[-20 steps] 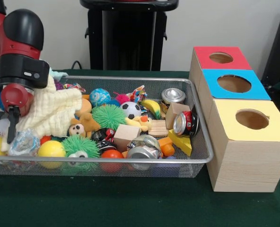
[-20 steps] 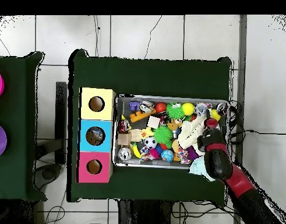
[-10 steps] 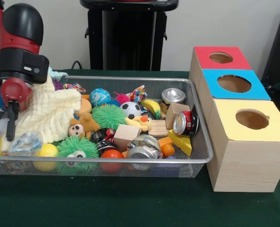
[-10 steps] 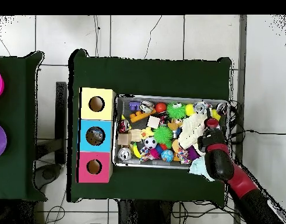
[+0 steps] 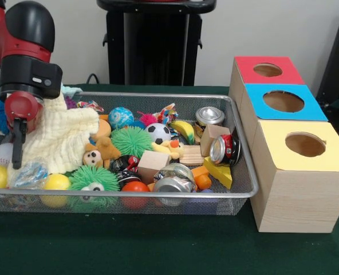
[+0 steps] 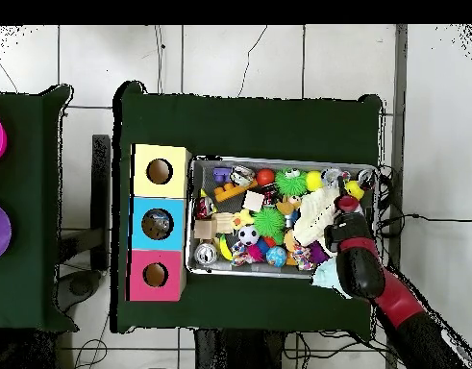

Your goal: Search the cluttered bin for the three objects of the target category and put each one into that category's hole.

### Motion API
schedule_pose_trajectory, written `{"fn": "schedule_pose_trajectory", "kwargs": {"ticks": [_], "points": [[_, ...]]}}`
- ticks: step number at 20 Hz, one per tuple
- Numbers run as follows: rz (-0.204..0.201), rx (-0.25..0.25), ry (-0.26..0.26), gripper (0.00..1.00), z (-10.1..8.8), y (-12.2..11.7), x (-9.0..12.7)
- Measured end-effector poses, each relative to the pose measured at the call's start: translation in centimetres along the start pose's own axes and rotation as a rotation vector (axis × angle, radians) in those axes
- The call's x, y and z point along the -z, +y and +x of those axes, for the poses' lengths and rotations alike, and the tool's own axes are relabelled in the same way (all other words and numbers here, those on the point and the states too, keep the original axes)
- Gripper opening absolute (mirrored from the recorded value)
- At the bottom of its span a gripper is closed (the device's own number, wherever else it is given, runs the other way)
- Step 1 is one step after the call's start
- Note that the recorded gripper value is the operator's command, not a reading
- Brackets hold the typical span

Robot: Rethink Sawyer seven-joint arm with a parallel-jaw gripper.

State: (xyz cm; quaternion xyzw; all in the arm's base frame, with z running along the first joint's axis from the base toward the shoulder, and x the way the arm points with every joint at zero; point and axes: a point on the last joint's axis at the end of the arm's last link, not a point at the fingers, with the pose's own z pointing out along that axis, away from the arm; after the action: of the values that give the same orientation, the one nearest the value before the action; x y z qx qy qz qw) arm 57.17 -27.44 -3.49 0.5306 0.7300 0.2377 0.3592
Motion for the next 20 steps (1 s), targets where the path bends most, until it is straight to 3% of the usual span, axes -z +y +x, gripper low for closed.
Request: {"fn": "schedule_pose_trajectory", "kwargs": {"ticks": [12, 20], "points": [[0.001, -0.016, 0.003, 1.0, 0.1, -0.4, 0.1], [-0.045, -0.06, 0.008, 1.0, 0.3, 0.9, -0.1]]}}
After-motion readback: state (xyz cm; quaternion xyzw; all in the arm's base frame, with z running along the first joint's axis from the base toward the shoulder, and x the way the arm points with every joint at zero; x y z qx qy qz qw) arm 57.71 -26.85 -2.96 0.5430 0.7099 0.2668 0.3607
